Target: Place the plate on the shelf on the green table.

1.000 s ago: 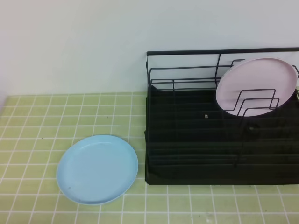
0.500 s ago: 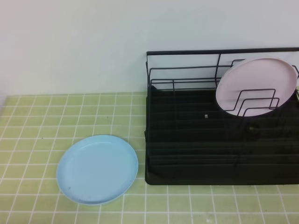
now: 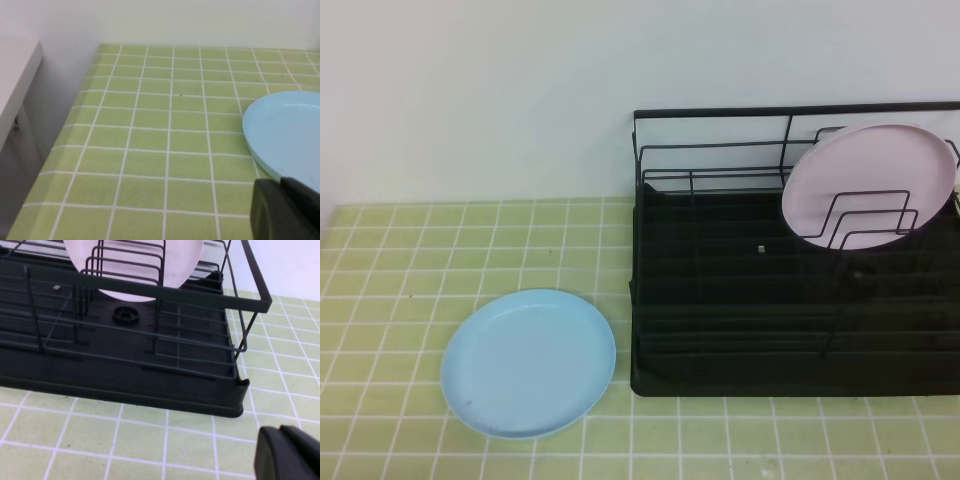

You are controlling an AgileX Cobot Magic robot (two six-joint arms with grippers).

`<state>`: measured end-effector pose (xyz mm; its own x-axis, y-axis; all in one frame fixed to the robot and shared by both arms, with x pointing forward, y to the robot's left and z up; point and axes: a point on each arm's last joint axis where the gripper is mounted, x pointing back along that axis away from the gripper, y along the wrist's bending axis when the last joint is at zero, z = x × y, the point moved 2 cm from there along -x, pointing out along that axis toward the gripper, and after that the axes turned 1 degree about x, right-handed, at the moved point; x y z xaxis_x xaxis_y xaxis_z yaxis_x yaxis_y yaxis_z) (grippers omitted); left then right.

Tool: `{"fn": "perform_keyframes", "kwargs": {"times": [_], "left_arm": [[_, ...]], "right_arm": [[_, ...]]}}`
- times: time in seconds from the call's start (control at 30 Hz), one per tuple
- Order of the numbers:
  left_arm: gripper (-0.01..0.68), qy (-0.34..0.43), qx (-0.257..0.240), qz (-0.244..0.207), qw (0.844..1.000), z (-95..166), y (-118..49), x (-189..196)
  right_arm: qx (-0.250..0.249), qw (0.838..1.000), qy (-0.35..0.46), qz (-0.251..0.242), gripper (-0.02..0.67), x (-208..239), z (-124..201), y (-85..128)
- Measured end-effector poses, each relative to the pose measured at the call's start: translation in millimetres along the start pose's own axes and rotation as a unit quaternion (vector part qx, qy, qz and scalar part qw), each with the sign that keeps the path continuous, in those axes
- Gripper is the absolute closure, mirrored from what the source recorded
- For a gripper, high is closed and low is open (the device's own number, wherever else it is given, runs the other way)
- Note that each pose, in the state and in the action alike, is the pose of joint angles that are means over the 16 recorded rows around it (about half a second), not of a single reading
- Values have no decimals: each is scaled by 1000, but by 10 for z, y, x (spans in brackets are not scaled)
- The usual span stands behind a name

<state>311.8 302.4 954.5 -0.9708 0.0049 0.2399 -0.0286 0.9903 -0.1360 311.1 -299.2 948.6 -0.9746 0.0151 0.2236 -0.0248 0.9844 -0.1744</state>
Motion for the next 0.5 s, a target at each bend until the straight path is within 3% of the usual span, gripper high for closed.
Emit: {"fn": "perform_keyframes", "kwargs": {"times": [0.3, 0.5], "left_arm": [[676, -28, -8, 6, 1000, -62, -14, 2], [676, -90, -18, 20, 996, -199, -48, 19]], "right_arm": [[4, 1000, -23, 6, 652, 1, -51, -14], [5, 995, -97, 24, 652, 22, -215, -51]]}}
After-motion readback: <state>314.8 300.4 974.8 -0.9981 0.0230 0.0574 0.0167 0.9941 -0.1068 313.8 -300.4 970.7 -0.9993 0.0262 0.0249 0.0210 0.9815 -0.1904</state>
